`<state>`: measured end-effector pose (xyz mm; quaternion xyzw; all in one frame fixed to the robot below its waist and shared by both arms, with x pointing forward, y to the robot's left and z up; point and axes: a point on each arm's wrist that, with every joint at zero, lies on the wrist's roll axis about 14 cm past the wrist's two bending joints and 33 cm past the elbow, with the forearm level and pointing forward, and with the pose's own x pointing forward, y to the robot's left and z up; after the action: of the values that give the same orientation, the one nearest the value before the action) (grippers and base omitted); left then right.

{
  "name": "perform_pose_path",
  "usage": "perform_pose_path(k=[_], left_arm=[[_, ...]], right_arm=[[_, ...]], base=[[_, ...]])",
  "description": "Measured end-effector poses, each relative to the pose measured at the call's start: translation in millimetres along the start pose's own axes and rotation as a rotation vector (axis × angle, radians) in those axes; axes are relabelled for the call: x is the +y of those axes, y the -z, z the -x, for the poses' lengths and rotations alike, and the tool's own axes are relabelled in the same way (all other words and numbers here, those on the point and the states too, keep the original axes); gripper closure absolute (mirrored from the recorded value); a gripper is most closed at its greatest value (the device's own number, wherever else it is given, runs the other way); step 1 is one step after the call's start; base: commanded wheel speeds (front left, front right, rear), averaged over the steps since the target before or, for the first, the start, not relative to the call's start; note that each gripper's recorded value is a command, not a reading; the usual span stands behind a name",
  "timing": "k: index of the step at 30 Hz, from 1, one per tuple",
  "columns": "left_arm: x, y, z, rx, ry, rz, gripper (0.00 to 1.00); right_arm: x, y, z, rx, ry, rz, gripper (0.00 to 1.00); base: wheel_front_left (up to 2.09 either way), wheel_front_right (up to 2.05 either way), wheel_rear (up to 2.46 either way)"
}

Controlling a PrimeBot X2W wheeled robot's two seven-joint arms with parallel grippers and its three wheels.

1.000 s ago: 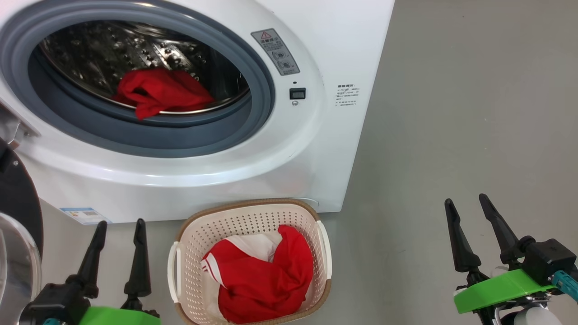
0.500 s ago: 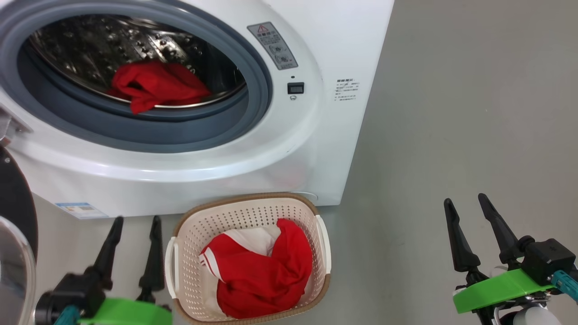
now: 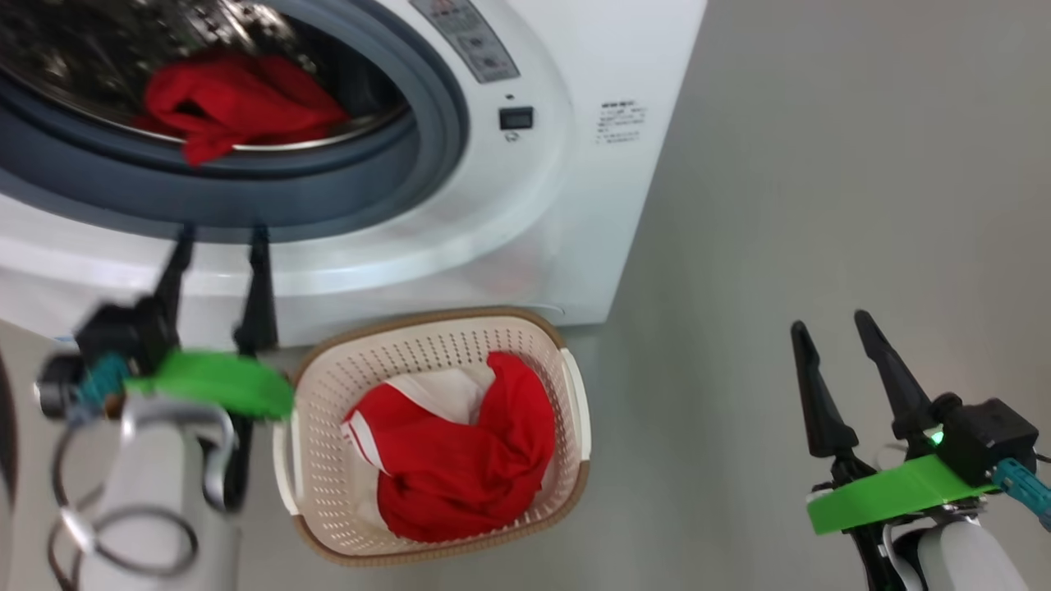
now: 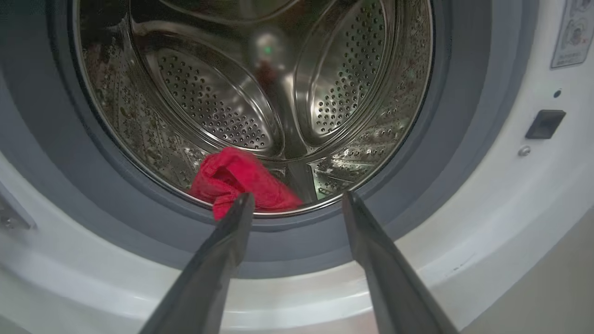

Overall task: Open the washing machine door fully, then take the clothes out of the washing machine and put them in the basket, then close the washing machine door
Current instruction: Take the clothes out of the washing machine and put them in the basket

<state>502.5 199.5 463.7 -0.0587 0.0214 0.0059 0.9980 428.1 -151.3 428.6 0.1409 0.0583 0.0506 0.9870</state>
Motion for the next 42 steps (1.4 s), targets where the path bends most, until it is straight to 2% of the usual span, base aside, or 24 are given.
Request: perform_pose_path(k=[10, 19, 32, 42], left_arm=[[1.1, 21.4, -76.1, 0.086, -0.008, -0.016, 0.0], [2.0, 44.4, -121.6, 0.152, -0.034, -0.028, 0.0], [27.0, 80.8, -138.2, 0.255, -0.112, -0.061, 0.0], [36.3, 86.4, -146.6, 0.269, -0.139, -0.073, 0.0]], right_arm=[[-21.0, 14.4, -12.4, 0.027, 0.056, -0.002, 0.0], [-44.9, 22.9, -12.0, 0.048, 0.119, 0.013, 0.0], [-62.2, 25.9, -2.4, 0.067, 0.169, 0.033, 0.0], [-67.9, 27.1, 1.3, 0.074, 0.186, 0.041, 0.0]], base=[[0.0, 0.0, 0.0], [0.0, 0.0, 0.0], [0.0, 0.0, 0.0], [0.0, 0.0, 0.0]])
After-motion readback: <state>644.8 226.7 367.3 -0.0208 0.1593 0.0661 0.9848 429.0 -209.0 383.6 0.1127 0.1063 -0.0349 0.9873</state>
